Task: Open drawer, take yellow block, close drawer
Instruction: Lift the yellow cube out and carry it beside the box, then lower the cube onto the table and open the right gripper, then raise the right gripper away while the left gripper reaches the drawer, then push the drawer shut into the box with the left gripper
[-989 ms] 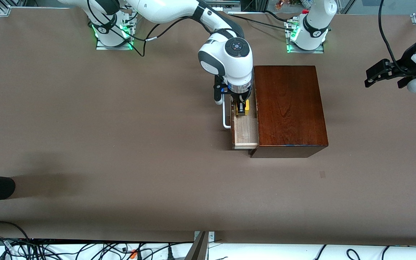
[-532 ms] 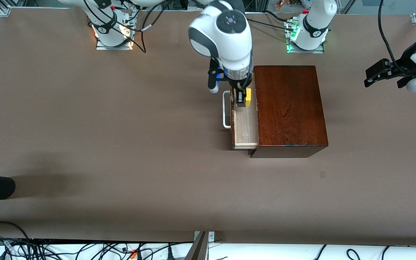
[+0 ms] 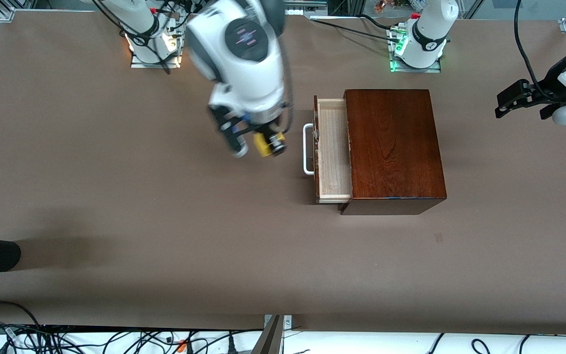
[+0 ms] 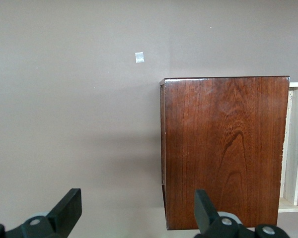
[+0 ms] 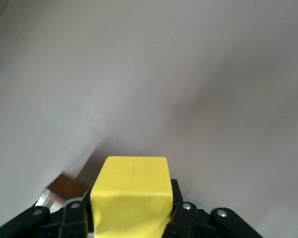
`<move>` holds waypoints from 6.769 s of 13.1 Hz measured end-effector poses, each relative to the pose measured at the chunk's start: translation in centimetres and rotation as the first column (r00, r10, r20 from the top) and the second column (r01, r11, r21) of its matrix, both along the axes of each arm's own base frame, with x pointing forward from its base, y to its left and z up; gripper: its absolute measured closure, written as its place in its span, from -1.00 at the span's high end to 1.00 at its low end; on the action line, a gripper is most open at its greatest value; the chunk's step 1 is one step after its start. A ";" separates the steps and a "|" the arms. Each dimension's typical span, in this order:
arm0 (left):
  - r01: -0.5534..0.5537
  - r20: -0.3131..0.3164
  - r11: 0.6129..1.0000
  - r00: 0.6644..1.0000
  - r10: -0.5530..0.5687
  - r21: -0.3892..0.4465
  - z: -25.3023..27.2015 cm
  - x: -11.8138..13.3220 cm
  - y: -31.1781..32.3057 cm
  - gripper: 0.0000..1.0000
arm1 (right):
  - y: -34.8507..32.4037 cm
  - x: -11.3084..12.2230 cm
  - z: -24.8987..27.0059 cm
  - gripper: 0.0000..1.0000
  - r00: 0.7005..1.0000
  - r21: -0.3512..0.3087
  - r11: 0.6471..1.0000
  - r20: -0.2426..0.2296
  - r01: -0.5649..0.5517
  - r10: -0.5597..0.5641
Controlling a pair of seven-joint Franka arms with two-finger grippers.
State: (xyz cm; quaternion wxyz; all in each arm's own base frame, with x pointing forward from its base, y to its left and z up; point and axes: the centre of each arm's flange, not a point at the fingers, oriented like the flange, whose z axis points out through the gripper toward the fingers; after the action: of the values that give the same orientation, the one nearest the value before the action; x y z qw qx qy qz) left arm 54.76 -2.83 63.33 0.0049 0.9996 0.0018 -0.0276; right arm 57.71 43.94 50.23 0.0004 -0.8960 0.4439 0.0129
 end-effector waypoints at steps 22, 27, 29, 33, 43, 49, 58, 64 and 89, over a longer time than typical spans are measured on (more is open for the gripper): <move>0.002 -0.011 1.000 1.000 -0.002 0.000 -0.5 0.2 -0.1 1.00 | -39.9 3.5 -29.9 0.11 0.677 0.094 0.677 -0.037 -0.730 0.735; 0.002 -0.011 1.000 1.000 -0.002 0.000 -0.5 0.3 -0.1 1.00 | -39.6 3.3 -30.9 0.11 0.608 0.108 0.608 -0.037 -0.786 0.793; 0.002 -0.008 1.000 1.000 -0.002 0.000 -0.6 0.4 -0.1 1.00 | -39.9 3.2 -31.3 0.11 0.602 0.112 0.602 -0.041 -0.790 0.798; 0.001 0.003 1.000 1.000 -0.001 -0.001 -0.4 0.5 -0.1 1.00 | -39.9 3.4 -31.7 0.44 0.600 0.112 0.600 -0.044 -0.792 0.799; 0.000 0.004 1.000 1.000 0.000 -0.001 -0.4 0.5 0.0 1.00 | -41.0 6.1 -11.5 1.00 0.589 0.214 0.591 -0.081 -0.777 0.804; 0.000 0.005 1.000 1.000 0.000 -0.001 -0.4 0.5 0.0 1.00 | -41.0 2.8 0.0 1.00 0.624 0.160 0.642 -0.151 -0.750 0.767; 0.001 0.005 1.000 1.000 -0.001 -0.001 -0.4 0.5 0.0 1.00 | -42.1 0.0 -4.5 1.00 0.630 0.188 0.649 -0.156 -0.738 0.761; 0.002 0.005 1.000 1.000 -0.002 -0.001 -0.4 0.5 0.0 1.00 | -42.8 -2.3 -3.7 1.00 0.642 0.153 0.650 -0.105 -0.744 0.759; 0.939 0.106 0.285 0.309 -0.945 -0.193 -21.5 -4.3 -41.4 1.00 | -44.0 -2.5 8.7 1.00 0.652 0.107 0.655 -0.067 -0.748 0.755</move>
State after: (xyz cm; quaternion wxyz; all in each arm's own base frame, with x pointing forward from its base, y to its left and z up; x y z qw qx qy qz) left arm 50.51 -44.21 41.79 0.0973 0.8012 -0.5891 -0.0396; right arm 55.26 -0.05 58.95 0.0025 -0.9967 0.0321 0.0745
